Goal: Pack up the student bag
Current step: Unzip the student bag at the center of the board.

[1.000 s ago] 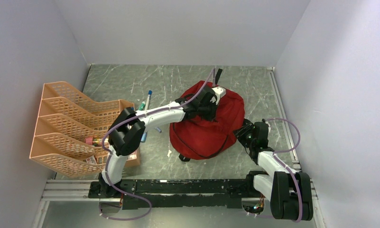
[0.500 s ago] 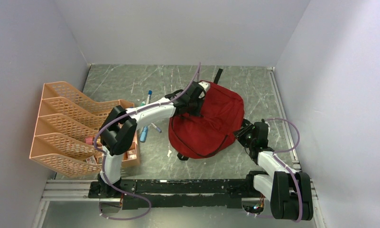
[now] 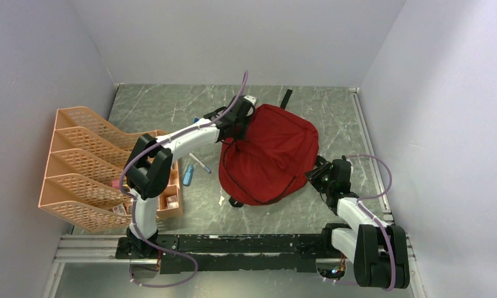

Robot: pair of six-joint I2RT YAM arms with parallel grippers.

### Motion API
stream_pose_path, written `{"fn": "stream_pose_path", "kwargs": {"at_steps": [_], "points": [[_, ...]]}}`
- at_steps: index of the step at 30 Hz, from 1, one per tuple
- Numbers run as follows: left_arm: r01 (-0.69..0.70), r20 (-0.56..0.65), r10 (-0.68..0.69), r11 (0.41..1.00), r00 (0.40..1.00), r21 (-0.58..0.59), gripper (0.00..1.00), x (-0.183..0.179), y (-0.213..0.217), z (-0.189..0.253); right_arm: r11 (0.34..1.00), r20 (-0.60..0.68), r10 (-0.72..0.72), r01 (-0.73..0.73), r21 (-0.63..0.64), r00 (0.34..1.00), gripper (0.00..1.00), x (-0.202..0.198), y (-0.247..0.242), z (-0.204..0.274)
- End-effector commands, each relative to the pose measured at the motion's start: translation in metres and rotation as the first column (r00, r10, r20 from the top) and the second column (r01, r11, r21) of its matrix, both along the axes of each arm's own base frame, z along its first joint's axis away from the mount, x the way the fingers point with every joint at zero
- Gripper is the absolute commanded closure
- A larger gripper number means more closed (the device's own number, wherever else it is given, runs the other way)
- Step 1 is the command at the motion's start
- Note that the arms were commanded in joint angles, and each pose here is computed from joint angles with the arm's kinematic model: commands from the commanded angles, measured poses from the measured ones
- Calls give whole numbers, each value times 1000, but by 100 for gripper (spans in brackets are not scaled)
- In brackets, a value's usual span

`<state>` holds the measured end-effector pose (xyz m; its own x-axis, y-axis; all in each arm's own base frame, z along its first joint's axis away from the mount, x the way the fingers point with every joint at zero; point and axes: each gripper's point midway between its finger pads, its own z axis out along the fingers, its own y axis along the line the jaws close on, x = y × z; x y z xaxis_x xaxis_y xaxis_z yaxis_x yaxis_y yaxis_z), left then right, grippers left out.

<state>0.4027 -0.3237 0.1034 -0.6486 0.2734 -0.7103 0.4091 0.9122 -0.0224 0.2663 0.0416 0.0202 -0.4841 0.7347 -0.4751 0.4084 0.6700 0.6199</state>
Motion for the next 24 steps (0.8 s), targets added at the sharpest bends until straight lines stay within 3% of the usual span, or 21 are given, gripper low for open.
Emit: {"fn": "stream_pose_path", "kwargs": {"at_steps": [1,9,15,22,24], "points": [[-69,111,65,997,992,38,95,23,31,36,997,-17,-34,32,-63,999,69,0,-14,2],[-241,142,227,966,964,94,95,52,78,32,998,-20,-30,29,-56,999,68,1,-13,5],[-284,101,275,954,956,91,95,71,95,11,998,-17,-24,23,-63,1000,68,3,-13,8],[-209,7,209,978,978,5,95,71,76,-11,998,0,4,-4,-61,1000,67,6,-10,17],[-192,1,192,981,981,-30,88,69,70,-6,999,13,17,-17,-49,1000,63,9,-6,25]]}}
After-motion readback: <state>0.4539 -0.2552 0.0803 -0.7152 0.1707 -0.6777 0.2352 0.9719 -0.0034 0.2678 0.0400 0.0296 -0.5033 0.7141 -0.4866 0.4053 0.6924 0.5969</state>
